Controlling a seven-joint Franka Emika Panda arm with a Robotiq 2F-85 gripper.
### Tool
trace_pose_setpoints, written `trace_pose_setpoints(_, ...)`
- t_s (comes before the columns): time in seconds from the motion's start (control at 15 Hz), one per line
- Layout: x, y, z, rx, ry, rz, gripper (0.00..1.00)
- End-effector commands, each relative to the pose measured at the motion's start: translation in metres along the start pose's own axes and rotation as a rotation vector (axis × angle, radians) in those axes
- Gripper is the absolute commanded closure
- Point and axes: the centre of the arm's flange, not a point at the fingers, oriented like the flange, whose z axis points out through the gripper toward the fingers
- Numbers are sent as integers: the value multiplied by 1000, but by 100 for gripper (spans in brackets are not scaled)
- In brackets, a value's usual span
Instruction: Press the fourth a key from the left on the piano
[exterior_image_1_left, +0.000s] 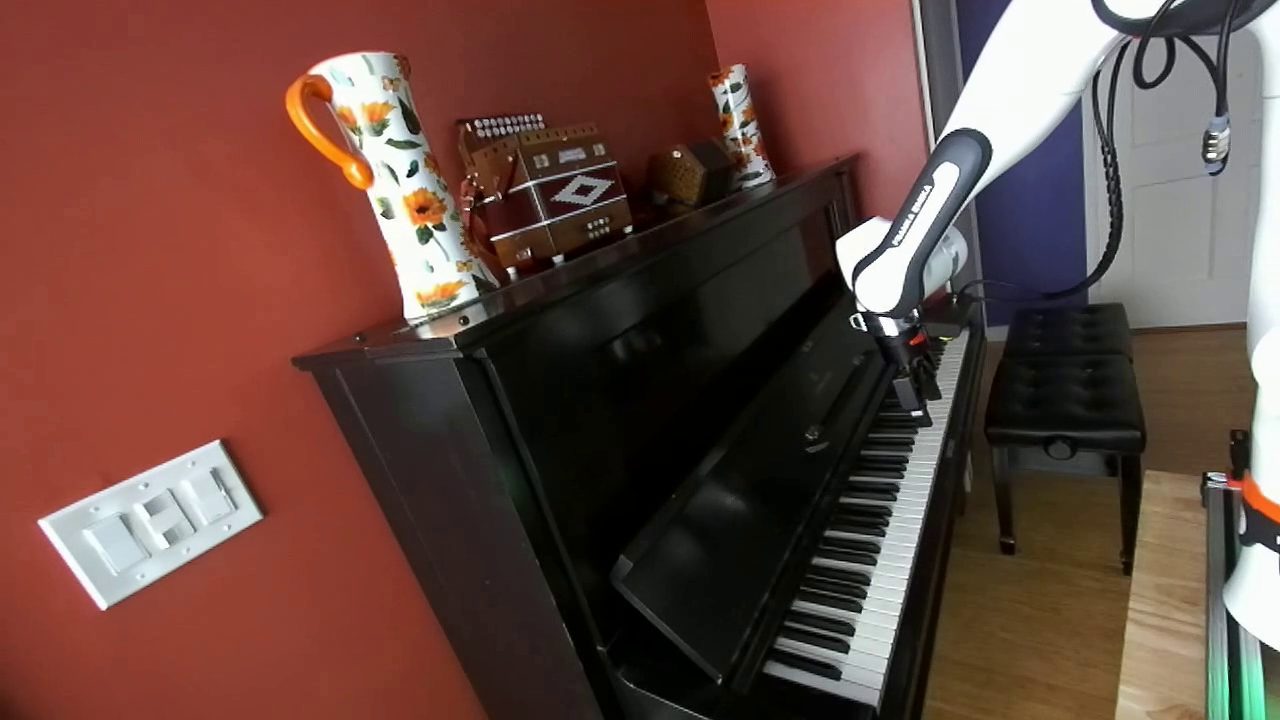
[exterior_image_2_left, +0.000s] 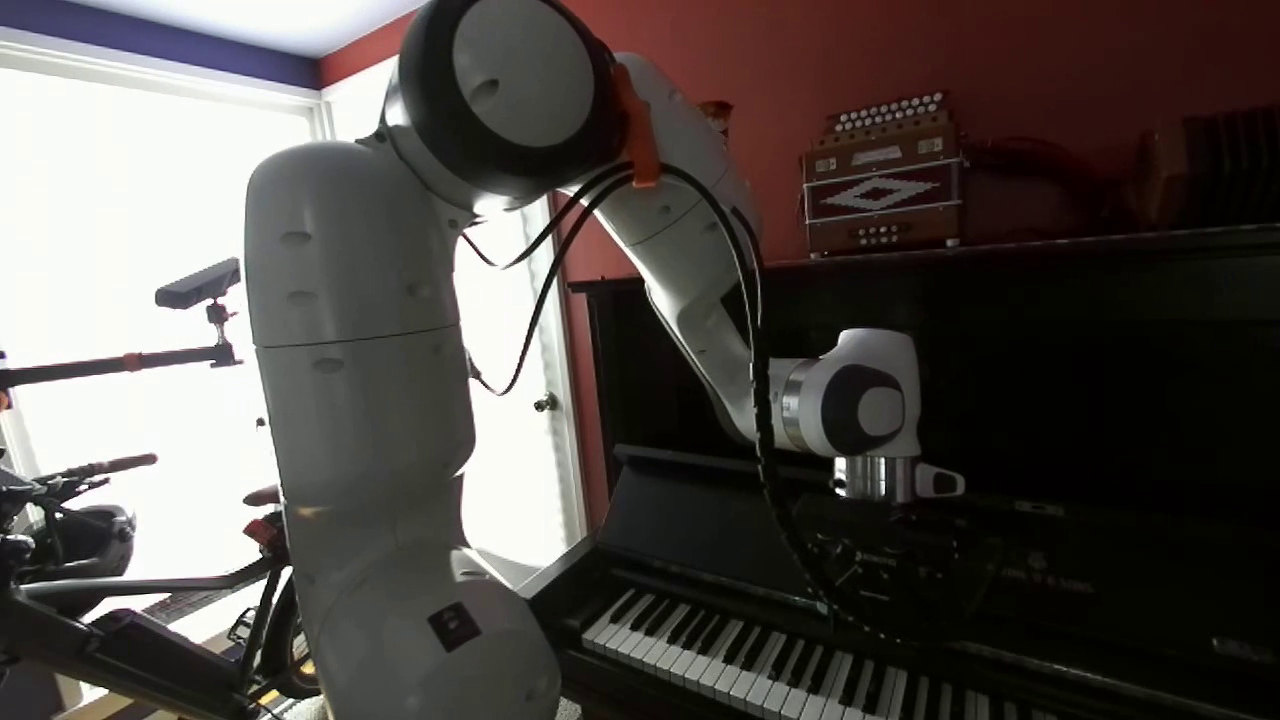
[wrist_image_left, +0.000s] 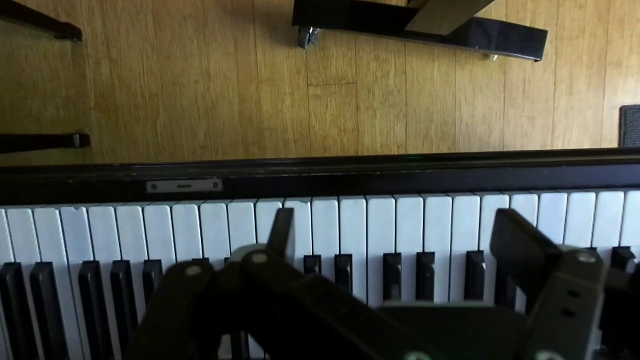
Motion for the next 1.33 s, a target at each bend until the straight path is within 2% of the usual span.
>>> trace_pose_setpoints(0.0,11,16,30,34,27,-18,0)
trace_pose_setpoints(0.2,16,23,51,58,60,-47,0)
trace_pose_setpoints(0.27,18,26,57,66,76,-54,25)
trace_pose_setpoints(0.33,19,30,62,66,96,-58,26)
trace_pose_setpoints(0.6,24,43,79,79,148,-81,58)
trace_pose_setpoints(0.93,28,57,97,93,160,-88,96)
trace_pose_setpoints(1.0,28,58,100,97,155,-89,99)
trace_pose_setpoints(1.27,31,65,110,97,162,-97,100)
